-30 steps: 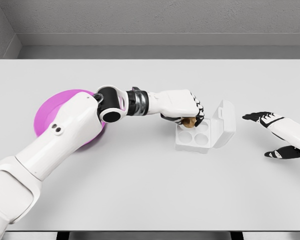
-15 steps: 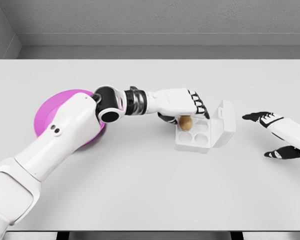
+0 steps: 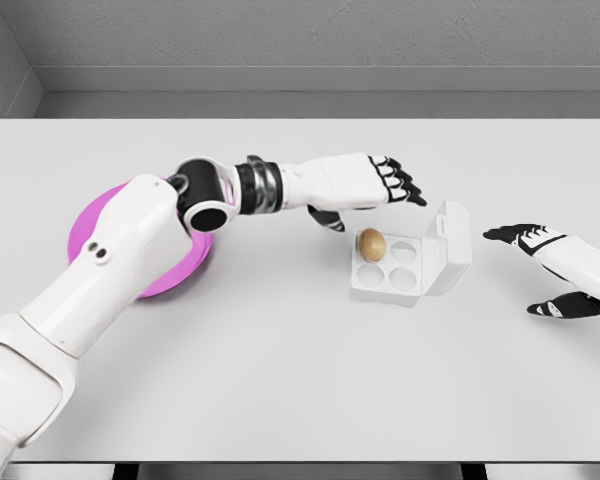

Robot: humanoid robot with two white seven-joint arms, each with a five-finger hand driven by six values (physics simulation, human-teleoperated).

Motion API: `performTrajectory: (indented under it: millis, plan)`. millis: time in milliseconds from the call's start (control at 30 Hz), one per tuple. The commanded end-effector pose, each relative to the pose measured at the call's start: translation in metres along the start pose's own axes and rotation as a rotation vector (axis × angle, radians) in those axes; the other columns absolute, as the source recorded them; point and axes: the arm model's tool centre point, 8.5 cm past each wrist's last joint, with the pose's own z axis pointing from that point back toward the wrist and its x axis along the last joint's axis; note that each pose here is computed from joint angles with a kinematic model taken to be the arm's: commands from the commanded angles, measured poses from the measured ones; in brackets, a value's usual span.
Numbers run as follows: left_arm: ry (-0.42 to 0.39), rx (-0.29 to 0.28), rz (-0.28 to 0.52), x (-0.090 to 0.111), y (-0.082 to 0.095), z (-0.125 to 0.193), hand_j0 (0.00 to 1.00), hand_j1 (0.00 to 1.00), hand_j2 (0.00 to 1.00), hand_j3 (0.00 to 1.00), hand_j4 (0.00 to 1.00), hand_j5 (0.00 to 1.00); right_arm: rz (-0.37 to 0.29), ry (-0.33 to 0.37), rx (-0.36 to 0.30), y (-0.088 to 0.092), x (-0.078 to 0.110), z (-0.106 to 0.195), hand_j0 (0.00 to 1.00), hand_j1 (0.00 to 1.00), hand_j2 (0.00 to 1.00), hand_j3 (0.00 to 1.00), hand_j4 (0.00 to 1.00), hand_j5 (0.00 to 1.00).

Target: Pack egg into the box and close the box lid

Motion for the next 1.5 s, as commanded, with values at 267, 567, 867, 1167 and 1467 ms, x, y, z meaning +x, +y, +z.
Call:
performTrajectory:
  millis: [267,567,867,1167,1467]
  plan:
    - [0.08,0.057,0.025,-0.031,0.009,0.085,1.0,1.0,1.0,1.0,1.0,1.0,-0.015,-0.008,-0.009,0.003,0.002,-0.002,1.0,1.0,1.0,1.0,1.0,1.0]
    - [0.173,0.08,0.09,-0.038,-0.007,0.188,1.0,1.0,1.0,1.0,1.0,1.0,-0.007,-0.043,-0.012,0.001,0.013,-0.006,1.0,1.0,1.0,1.0,1.0,1.0]
    - [0.249,0.237,0.178,-0.028,0.003,0.274,1.0,1.0,1.0,1.0,1.0,1.0,-0.007,-0.042,-0.012,0.001,0.013,-0.006,1.0,1.0,1.0,1.0,1.0,1.0]
    - [0.354,0.345,0.37,-0.02,-0.058,0.301,1.0,1.0,1.0,1.0,1.0,1.0,-0.004,-0.066,0.021,0.002,0.019,-0.008,1.0,1.0,1.0,1.0,1.0,1.0]
    - [0.454,0.442,0.485,-0.017,-0.095,0.32,1.0,1.0,1.0,1.0,1.0,1.0,0.006,-0.106,0.025,-0.001,0.032,-0.012,1.0,1.0,1.0,1.0,1.0,1.0]
